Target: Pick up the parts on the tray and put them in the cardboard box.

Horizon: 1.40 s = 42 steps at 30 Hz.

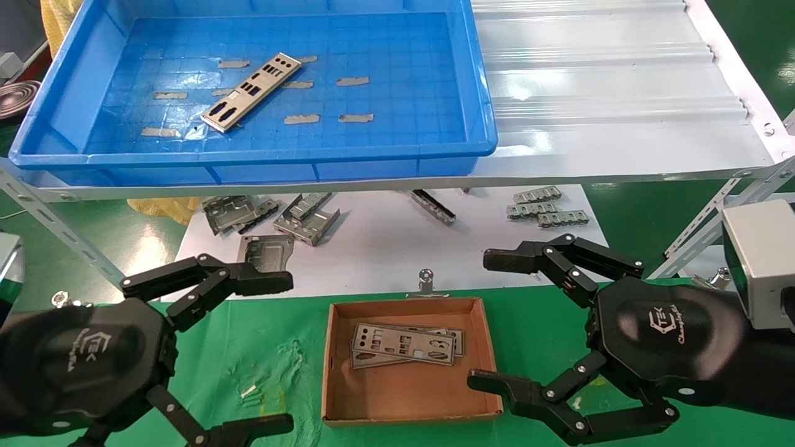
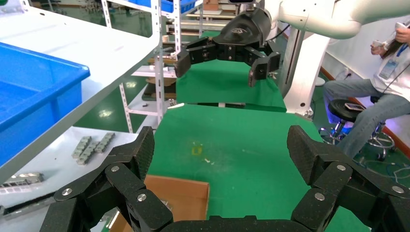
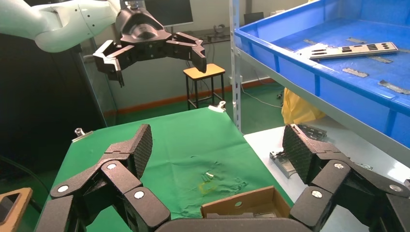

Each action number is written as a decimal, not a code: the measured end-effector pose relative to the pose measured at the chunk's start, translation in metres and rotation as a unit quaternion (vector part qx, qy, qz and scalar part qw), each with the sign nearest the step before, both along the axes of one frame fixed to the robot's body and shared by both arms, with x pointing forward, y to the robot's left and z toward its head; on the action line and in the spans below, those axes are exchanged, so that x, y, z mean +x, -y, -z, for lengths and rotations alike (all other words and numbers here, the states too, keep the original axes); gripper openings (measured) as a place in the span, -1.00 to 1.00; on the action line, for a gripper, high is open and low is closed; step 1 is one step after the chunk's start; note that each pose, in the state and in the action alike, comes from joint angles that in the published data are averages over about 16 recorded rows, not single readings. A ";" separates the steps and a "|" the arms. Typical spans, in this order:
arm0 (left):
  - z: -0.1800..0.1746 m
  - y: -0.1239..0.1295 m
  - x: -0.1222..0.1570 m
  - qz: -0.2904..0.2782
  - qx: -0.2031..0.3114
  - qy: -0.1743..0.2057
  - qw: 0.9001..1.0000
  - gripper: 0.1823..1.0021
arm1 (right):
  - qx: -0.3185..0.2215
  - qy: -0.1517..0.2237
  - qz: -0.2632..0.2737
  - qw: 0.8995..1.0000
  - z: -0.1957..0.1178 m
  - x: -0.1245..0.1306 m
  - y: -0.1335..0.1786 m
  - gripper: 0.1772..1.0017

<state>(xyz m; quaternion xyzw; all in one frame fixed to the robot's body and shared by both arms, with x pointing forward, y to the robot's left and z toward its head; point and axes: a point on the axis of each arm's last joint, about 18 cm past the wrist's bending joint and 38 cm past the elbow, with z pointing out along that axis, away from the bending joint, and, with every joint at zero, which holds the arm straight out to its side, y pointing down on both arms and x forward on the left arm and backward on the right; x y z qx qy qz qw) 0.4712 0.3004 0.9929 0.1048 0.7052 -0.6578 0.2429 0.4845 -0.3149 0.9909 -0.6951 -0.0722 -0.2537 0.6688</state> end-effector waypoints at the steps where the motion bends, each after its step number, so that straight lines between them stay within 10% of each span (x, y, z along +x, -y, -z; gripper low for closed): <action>1: 0.000 0.000 0.000 0.000 0.000 0.000 1.000 1.00 | 0.000 0.000 0.000 1.000 0.000 0.000 0.000 1.00; 42: 0.001 0.000 0.004 -0.003 -0.002 -0.001 1.000 1.00 | 0.000 0.000 0.000 1.000 0.000 0.000 0.000 1.00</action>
